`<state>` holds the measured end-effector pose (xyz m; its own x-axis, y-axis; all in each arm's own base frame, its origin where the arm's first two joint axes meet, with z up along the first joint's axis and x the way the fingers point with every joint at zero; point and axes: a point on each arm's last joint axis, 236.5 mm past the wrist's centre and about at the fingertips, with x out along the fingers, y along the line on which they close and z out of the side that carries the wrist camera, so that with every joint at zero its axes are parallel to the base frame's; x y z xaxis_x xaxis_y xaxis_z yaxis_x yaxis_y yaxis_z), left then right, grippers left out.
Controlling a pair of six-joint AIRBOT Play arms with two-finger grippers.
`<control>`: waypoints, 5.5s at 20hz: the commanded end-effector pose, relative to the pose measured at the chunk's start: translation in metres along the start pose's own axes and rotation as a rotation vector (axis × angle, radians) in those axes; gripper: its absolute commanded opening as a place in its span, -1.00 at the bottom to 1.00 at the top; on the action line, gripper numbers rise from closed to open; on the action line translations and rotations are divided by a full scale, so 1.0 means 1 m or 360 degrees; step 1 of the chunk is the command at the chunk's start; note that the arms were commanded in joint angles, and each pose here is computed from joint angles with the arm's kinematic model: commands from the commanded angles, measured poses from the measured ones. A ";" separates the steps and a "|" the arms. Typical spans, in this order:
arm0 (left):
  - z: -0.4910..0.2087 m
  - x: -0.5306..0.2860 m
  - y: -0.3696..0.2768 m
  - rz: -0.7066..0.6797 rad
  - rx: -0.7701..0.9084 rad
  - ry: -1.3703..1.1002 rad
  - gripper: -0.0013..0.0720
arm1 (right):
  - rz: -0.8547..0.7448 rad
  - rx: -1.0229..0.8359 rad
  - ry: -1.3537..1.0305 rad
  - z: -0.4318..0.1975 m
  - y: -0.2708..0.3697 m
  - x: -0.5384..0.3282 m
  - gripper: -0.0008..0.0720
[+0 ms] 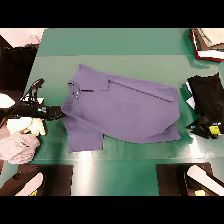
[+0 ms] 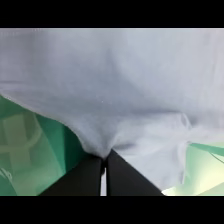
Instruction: Fold the shirts.
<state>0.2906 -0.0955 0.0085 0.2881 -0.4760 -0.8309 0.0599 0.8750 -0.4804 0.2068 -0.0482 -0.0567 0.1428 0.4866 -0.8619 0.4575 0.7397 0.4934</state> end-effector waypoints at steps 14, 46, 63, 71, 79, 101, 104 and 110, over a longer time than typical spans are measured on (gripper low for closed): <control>-0.003 -0.001 -0.002 -0.0009 0.0045 0.0027 -0.90 | -0.0137 -0.0348 0.0301 -0.043 0.020 0.049 -0.11; 0.064 -0.532 -0.304 -0.0186 0.1128 -0.2263 -0.90 | 0.0269 -0.1457 -0.2384 -0.047 0.377 -0.479 -0.94; 0.214 -0.110 -0.085 -0.0131 0.0296 -0.0472 -0.89 | -0.0299 -0.0654 -0.0577 0.155 0.200 -0.161 -0.94; 0.312 -0.028 -0.011 0.0002 0.0242 -0.0811 -0.90 | -0.0159 -0.0646 -0.0892 0.277 0.242 -0.055 -0.94; 0.305 -0.025 0.004 0.0144 0.0449 -0.0748 -0.90 | -0.0169 -0.0700 -0.1009 0.290 0.255 -0.055 -0.94; 0.142 0.052 0.067 0.0207 0.0306 0.0237 0.40 | -0.0375 -0.0584 -0.0175 0.184 0.176 0.039 0.06; 0.122 0.019 0.072 0.0167 0.0194 0.0388 0.40 | -0.0380 -0.0707 -0.0136 0.166 0.180 0.014 0.06; 0.051 -0.002 0.071 0.0119 -0.0025 0.0335 0.40 | -0.0272 -0.0786 -0.0130 0.125 0.191 -0.043 0.06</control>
<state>0.3777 -0.0226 -0.0029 0.0841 -0.3970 -0.9140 0.0865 0.9167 -0.3902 0.4155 0.0112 0.0382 0.1736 0.2889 -0.9415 0.0461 0.9526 0.3008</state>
